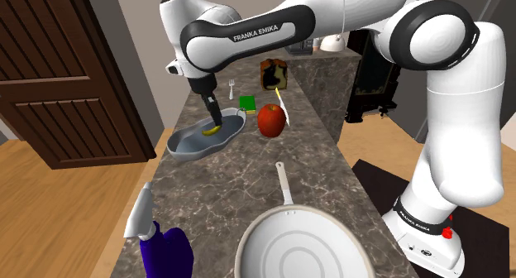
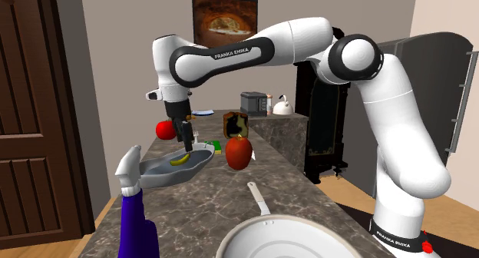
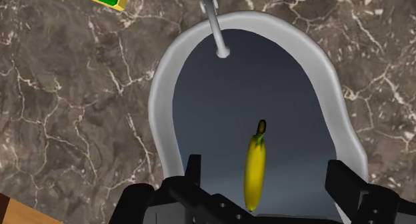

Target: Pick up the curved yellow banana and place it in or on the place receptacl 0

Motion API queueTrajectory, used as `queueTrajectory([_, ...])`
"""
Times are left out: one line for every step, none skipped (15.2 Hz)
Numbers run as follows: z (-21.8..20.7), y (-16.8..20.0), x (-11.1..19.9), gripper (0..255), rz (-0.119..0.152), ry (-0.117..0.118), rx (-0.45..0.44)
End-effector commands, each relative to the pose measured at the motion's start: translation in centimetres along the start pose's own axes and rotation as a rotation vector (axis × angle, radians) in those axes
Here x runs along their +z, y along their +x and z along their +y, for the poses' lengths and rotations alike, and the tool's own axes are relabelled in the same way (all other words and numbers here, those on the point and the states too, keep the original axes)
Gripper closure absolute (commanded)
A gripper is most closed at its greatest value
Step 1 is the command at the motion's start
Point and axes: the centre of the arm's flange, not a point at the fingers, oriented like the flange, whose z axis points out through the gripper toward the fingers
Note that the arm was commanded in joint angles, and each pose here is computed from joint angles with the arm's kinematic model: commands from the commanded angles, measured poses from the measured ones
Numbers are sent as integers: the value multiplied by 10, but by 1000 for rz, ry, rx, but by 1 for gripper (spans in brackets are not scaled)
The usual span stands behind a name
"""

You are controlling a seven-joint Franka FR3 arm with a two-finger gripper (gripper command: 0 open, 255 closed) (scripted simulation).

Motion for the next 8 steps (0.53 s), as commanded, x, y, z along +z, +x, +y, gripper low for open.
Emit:
queueTrajectory([0, 0, 0, 0, 0, 0, 0])
queueTrajectory([0, 0, -13, 0, 0, 0, 0])
queueTrajectory([0, 0, -26, 0, 0, 0, 0])
queueTrajectory([0, 0, -40, 0, 0, 0, 0])
queueTrajectory([0, 0, -50, 0, 0, 0, 0])
queueTrajectory([0, 0, -50, 0, 0, 0, 0])
queueTrajectory([0, 0, -50, 0, 0, 0, 0])
queueTrajectory([0, 0, -50, 0, 0, 0, 0])
